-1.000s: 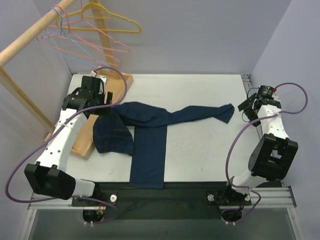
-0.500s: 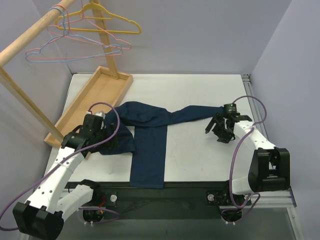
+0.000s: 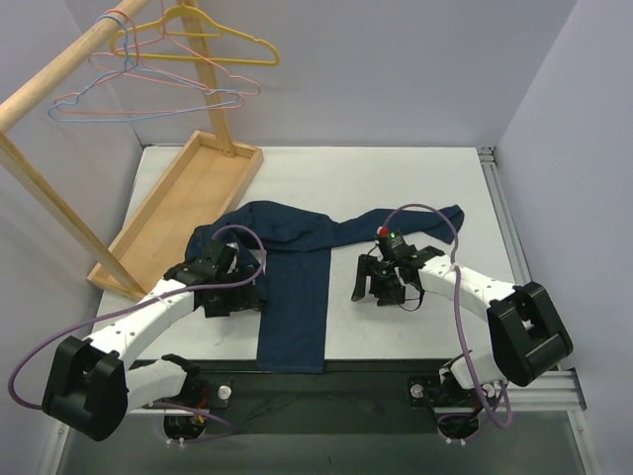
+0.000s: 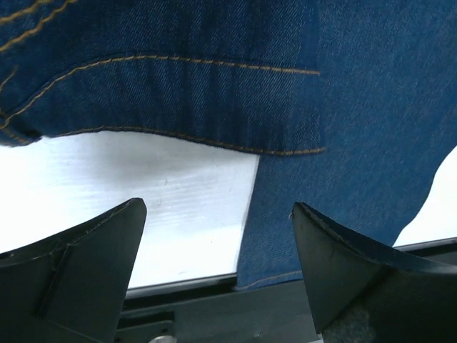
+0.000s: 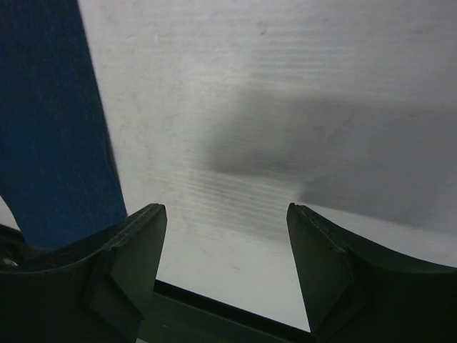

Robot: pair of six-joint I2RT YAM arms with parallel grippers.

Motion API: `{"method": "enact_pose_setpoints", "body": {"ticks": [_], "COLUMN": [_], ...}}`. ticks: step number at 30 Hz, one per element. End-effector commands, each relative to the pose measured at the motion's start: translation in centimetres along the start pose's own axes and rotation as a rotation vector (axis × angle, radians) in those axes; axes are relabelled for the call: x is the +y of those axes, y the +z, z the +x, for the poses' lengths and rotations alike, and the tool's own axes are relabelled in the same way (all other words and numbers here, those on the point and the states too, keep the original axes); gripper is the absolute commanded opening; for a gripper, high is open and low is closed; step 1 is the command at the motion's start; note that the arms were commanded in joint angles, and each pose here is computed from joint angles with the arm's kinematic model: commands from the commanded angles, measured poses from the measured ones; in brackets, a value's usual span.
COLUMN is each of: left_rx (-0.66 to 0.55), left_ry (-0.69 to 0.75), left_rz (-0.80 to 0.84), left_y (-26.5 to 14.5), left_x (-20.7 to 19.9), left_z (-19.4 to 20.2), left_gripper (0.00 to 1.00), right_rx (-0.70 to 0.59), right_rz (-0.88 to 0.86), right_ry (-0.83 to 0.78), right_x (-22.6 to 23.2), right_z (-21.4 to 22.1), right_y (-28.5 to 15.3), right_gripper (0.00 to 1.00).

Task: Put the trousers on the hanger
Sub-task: Flatten out the trousers at the center of the board.

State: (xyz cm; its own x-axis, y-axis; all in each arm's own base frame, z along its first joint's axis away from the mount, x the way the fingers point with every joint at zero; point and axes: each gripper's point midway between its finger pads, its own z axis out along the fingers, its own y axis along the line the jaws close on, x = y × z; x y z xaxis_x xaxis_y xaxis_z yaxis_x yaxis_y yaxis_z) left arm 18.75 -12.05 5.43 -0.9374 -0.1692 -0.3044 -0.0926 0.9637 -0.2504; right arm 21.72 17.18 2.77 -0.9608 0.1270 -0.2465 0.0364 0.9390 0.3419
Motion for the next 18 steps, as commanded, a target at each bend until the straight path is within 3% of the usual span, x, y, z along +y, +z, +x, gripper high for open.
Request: {"method": "enact_pose_setpoints", "body": {"ticks": [1, 15, 17, 18], "left_rx": [-0.101, -0.083, -0.079, -0.073], "left_ry": [-0.038, -0.103, -0.112, -0.117], "left_rz": [0.111, 0.174, 0.139, 0.119], "left_y": [0.8, 4.0, 4.5, 4.8], "left_x": [-2.6, -4.6, -4.1, -3.9], "left_z": [-2.6, -3.7, -3.8, -3.8], "left_gripper": [0.95, 0.95, 0.93, 0.87], "right_rx": [0.030, 0.119, 0.134, 0.138], "right_rz": [-0.054, -0.159, -0.156, -0.154], "right_ry": [-0.087, -0.355, -0.370, -0.374], "right_x": [2.8, 8.9, 9.1, 9.1], "right_z": [0.8, 3.9, 4.4, 4.4], "right_y": [0.1, 0.8, 0.9, 1.0], "right_gripper": [0.69, 0.68, 0.68, 0.68]}}
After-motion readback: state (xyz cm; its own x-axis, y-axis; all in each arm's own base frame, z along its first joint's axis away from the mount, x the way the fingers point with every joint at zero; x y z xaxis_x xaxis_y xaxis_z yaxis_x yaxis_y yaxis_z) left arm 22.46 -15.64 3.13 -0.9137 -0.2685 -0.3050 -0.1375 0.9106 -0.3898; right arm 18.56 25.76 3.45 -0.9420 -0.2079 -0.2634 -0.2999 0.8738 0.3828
